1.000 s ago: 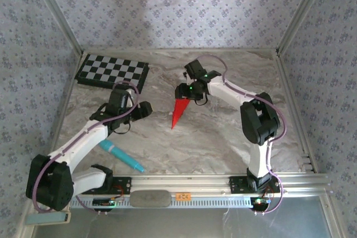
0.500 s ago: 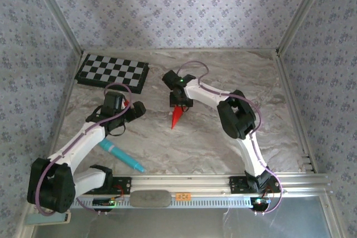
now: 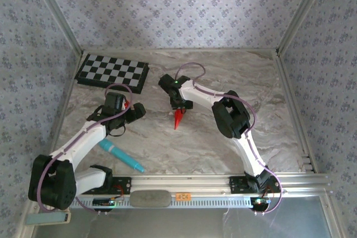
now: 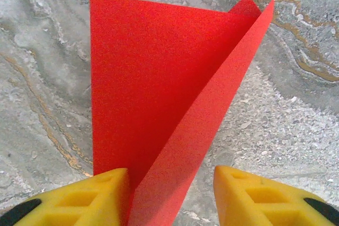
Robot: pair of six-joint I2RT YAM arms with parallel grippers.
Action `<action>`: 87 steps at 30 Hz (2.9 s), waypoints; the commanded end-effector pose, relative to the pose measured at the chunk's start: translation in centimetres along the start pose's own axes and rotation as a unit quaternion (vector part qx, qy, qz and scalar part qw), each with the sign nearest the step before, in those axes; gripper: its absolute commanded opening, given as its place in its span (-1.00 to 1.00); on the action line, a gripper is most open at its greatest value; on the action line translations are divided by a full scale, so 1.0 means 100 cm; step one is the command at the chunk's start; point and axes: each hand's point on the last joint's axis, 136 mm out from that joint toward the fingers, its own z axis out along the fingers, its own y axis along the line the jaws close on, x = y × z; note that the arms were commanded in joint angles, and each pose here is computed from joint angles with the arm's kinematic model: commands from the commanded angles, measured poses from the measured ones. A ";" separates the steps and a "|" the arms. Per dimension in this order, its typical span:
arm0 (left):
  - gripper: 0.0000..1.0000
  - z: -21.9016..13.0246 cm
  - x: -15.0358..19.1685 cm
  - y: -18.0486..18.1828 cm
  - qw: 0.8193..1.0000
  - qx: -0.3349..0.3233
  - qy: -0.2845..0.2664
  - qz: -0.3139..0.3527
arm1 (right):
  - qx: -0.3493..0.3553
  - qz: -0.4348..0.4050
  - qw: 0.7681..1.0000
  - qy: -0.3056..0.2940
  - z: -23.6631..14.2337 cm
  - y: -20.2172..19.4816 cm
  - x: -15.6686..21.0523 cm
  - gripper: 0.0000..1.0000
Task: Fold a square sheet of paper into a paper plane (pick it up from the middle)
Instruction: Turn over the paper plane at the center of the table, then move a paper plane to the center of the table.
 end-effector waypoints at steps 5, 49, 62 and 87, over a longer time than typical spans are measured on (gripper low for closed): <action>0.99 0.002 0.001 0.003 1.000 -0.008 0.010 0.006 | 0.015 0.011 1.000 -0.004 -0.013 -0.006 0.000 -0.33; 0.60 0.054 0.036 -0.086 0.976 0.178 0.114 -0.053 | -0.442 0.053 0.895 0.017 -0.026 0.041 0.019 -1.00; -0.10 0.083 0.048 -0.119 0.966 0.199 0.155 -0.062 | -0.440 0.077 0.895 0.013 -0.018 0.024 0.021 -1.00; -0.67 0.105 0.052 -0.127 0.964 0.176 0.185 -0.073 | -0.453 0.080 0.888 0.017 -0.015 0.019 0.021 -0.88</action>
